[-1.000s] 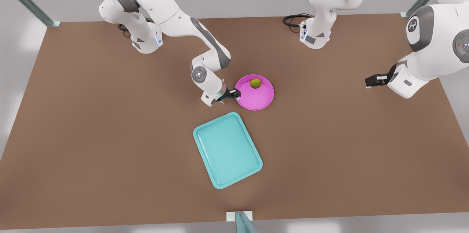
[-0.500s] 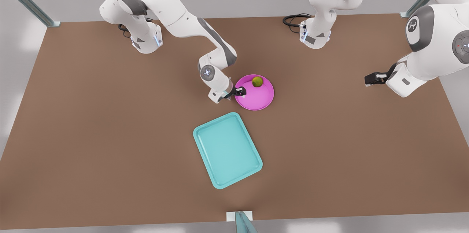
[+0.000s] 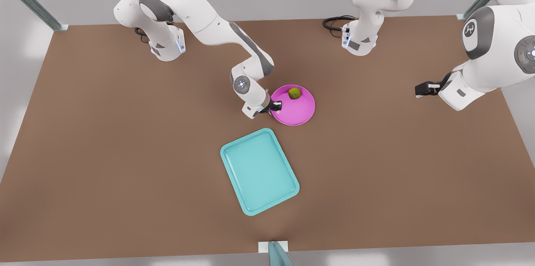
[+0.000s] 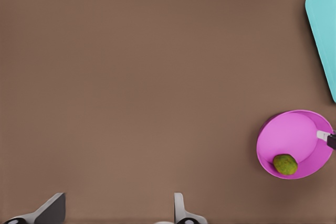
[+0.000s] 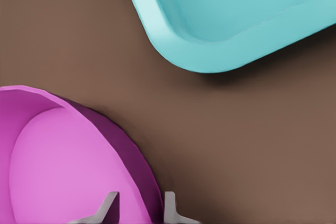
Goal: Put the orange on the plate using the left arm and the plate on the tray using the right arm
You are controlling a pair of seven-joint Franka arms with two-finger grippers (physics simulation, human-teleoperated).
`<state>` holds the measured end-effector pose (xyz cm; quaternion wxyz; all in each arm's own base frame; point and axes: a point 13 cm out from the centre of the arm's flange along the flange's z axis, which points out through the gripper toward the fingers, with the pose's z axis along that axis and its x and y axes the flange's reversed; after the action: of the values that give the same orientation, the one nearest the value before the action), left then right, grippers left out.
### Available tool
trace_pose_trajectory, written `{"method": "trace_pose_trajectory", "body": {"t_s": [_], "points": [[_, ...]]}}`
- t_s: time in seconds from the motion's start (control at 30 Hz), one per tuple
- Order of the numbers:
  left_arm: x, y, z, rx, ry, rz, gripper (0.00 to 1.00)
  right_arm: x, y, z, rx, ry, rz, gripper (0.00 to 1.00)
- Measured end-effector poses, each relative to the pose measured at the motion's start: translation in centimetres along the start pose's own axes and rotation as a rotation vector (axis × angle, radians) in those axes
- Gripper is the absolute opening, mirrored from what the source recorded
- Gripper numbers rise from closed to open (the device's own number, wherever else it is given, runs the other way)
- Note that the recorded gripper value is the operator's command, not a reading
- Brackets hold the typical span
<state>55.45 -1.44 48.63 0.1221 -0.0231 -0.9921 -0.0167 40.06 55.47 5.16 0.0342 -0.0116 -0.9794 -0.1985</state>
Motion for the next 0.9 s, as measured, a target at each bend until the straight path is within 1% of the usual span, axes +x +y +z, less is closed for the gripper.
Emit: {"method": "trace_pose_trajectory", "body": {"t_s": [0.2, 0.27, 0.37, 0.43, 0.63, 0.77, 0.9], "points": [[0.0, -0.1, 0.1, 0.000, 0.002, 0.007, 1.00, -0.3, 0.0, 0.5, 0.000, 0.001, 0.004, 0.41], [0.0, -0.1, 0.1, 0.000, 0.002, 0.009, 1.00, -0.4, 0.0, 0.6, -0.001, 0.000, 0.005, 0.36], [-0.1, -0.3, 0.2, 0.002, 0.005, 0.014, 1.00, -0.5, 0.6, 0.4, -0.008, -0.003, 0.002, 0.25], [-0.1, -0.5, 0.3, 0.001, 0.006, 0.020, 1.00, -0.6, 0.8, 0.2, -0.012, -0.005, 0.000, 0.21], [0.0, -0.9, -0.1, 0.000, 0.000, 0.029, 1.00, -1.3, 1.9, -1.4, -0.036, -0.023, -0.004, 0.21], [0.2, -1.0, -0.3, 0.004, -0.003, 0.033, 1.00, -5.5, 2.9, -6.0, -0.092, -0.082, 0.028, 0.21], [-0.6, -1.1, -2.8, 0.042, -0.093, 0.032, 1.00, -11.2, 2.2, -10.6, -0.141, -0.134, 0.082, 0.21]]}}
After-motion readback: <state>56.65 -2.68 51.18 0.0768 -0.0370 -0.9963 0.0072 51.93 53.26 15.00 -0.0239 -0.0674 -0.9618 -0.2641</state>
